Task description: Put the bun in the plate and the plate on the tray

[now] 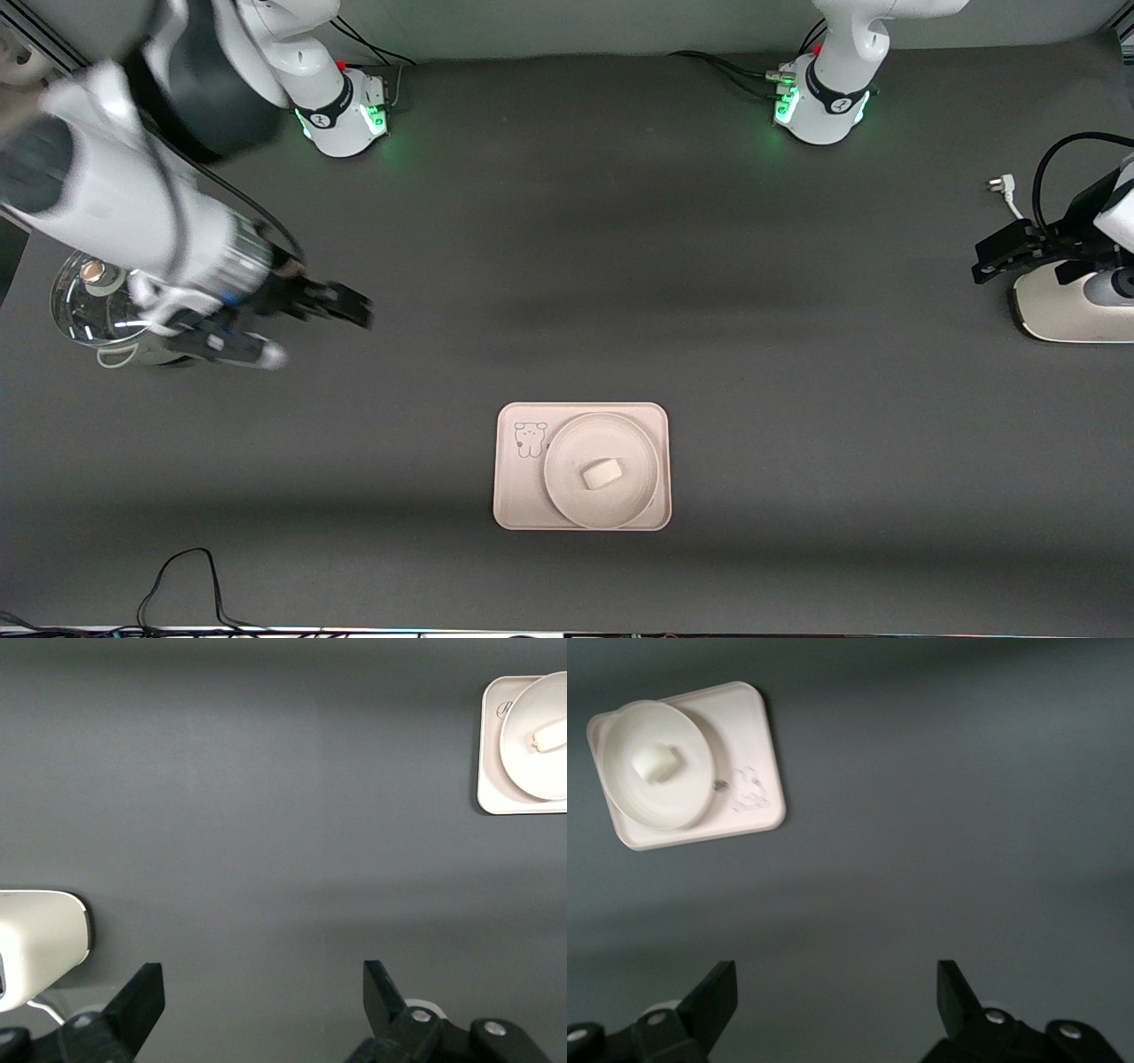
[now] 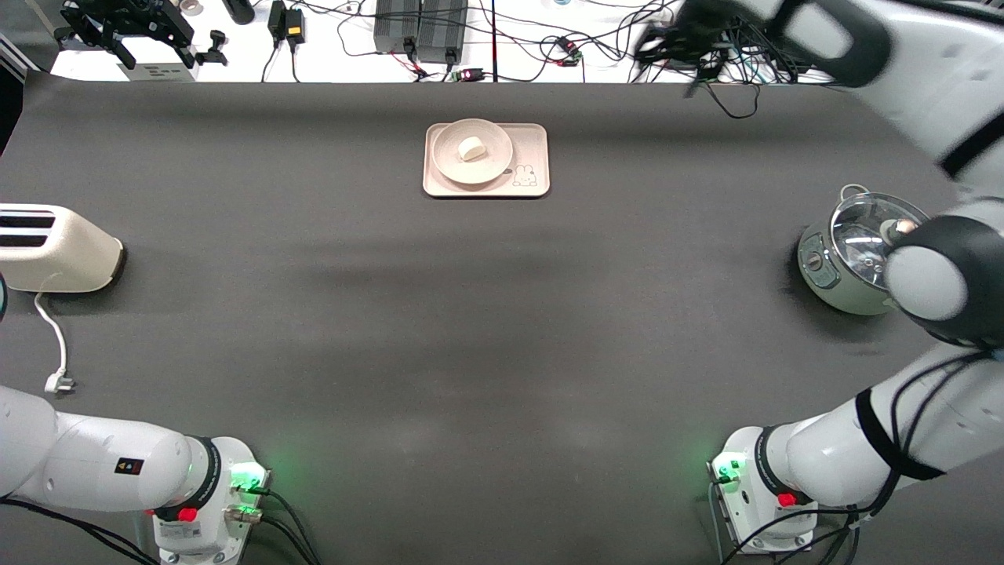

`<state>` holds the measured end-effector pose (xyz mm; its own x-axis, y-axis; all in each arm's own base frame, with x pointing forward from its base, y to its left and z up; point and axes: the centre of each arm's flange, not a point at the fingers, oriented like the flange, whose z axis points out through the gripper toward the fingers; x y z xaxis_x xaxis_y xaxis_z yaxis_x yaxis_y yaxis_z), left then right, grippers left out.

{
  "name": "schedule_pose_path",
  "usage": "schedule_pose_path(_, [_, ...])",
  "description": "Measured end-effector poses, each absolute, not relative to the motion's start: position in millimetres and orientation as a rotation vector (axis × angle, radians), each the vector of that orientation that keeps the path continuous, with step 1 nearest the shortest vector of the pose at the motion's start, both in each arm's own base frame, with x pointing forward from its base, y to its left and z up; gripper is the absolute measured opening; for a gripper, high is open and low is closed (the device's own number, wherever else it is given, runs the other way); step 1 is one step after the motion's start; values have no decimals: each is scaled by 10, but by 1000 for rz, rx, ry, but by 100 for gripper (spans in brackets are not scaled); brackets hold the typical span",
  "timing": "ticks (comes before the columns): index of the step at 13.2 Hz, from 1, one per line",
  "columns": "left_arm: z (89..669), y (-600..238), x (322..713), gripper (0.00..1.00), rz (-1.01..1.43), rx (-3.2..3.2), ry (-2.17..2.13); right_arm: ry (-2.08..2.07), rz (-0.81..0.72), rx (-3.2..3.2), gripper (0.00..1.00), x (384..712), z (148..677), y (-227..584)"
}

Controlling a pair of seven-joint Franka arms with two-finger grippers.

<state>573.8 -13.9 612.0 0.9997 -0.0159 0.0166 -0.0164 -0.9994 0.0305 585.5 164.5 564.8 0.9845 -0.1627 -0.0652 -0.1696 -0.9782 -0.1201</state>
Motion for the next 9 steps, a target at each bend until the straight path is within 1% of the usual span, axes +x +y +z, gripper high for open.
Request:
schedule_pose_path(3, [6109,-93,5744,100,23,3111,-12,94,77,-3059,100,5622,5953,869])
schedule_pose_path(6, [6097,-77,5750,100,19,3112,-8,-31,61,-3098,100,5620,5981,273])
schedule_pose_path(9, [6101,-76,5752,100,23,3111,-7,-42,59,-3114,100,5622,5980,6])
